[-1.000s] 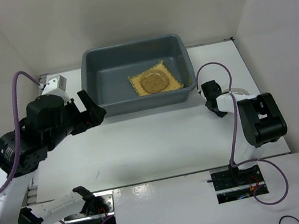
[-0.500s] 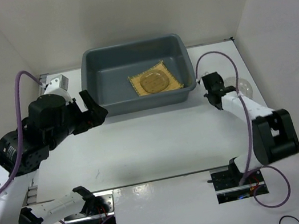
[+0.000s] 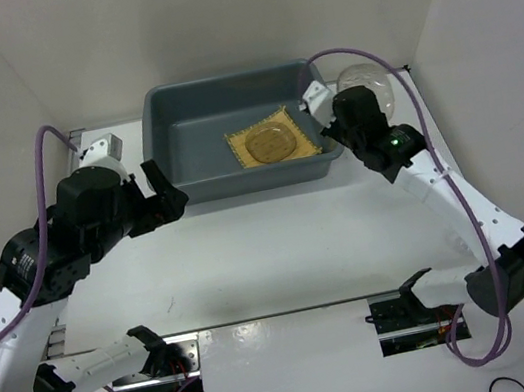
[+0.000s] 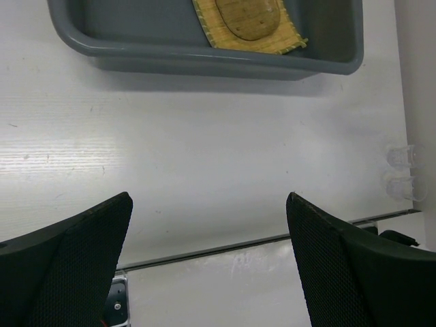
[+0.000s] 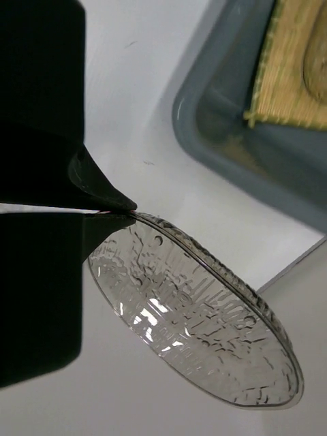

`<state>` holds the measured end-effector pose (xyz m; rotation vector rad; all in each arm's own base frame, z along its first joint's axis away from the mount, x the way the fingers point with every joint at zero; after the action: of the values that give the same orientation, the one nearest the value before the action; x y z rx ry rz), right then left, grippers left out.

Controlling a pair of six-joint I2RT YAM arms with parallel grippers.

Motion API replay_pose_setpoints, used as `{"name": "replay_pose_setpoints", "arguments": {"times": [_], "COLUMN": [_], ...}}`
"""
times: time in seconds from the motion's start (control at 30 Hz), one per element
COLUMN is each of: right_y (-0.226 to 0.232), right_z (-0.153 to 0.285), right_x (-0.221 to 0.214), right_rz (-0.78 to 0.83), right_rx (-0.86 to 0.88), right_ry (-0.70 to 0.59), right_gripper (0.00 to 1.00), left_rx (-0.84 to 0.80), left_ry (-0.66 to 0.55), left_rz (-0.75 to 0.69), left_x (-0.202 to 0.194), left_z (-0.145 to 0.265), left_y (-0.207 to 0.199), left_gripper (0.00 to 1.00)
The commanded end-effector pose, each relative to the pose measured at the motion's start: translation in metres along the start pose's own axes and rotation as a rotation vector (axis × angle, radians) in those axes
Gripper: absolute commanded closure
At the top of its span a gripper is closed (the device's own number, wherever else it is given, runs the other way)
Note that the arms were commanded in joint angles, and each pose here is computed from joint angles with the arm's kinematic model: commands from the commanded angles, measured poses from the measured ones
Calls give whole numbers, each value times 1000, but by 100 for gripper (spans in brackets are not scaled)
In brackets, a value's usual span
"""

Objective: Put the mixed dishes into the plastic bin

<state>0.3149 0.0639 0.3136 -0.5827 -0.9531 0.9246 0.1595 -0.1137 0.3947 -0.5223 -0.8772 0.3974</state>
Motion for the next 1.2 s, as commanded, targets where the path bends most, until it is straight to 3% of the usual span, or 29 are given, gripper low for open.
{"name": "replay_pose_setpoints", "arguments": {"times": [0.0, 0.1, 0.23, 0.43, 0.67, 0.9, 1.17], "right_y": [-4, 9, 50, 75, 104, 158, 181], "right_z": [13, 10, -27, -70, -114, -160, -195], "right_x": [40, 62, 90, 127, 162, 148, 125], "right_rz": [176, 306, 431, 492, 518, 581, 580], "right_rx": [-3, 16, 151, 281, 365, 508, 573], "right_ry": [-147, -202, -200, -255, -295, -216, -105], "right_gripper": [100, 100, 100, 100, 100, 100, 96], "left_rx": [45, 85, 134, 210, 232, 207, 220], "left_ry": [-53, -43, -19, -4, -74, -122, -113], "left_rz": [9, -5, -36, -89, -104, -94, -92], "left_x": [4, -5, -17, -27, -34, -26, -30], "left_z": [6, -7, -24, -32, -22, -10, -14], "left_y": [13, 23, 34, 52, 84, 85, 88], "left_gripper": [0, 0, 0, 0, 0, 0, 0]}}
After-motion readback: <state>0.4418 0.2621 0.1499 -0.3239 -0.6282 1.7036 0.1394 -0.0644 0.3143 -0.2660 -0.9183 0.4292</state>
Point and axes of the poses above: each gripper's point midway between its finger pads, its own z axis back along the fingers, its own y axis along the line the jaws close on, x = y × z, the point moved 5 cm from there along z, back along the fingers, and after that the axes turned 15 degrees about z, right-handed, at the moved point
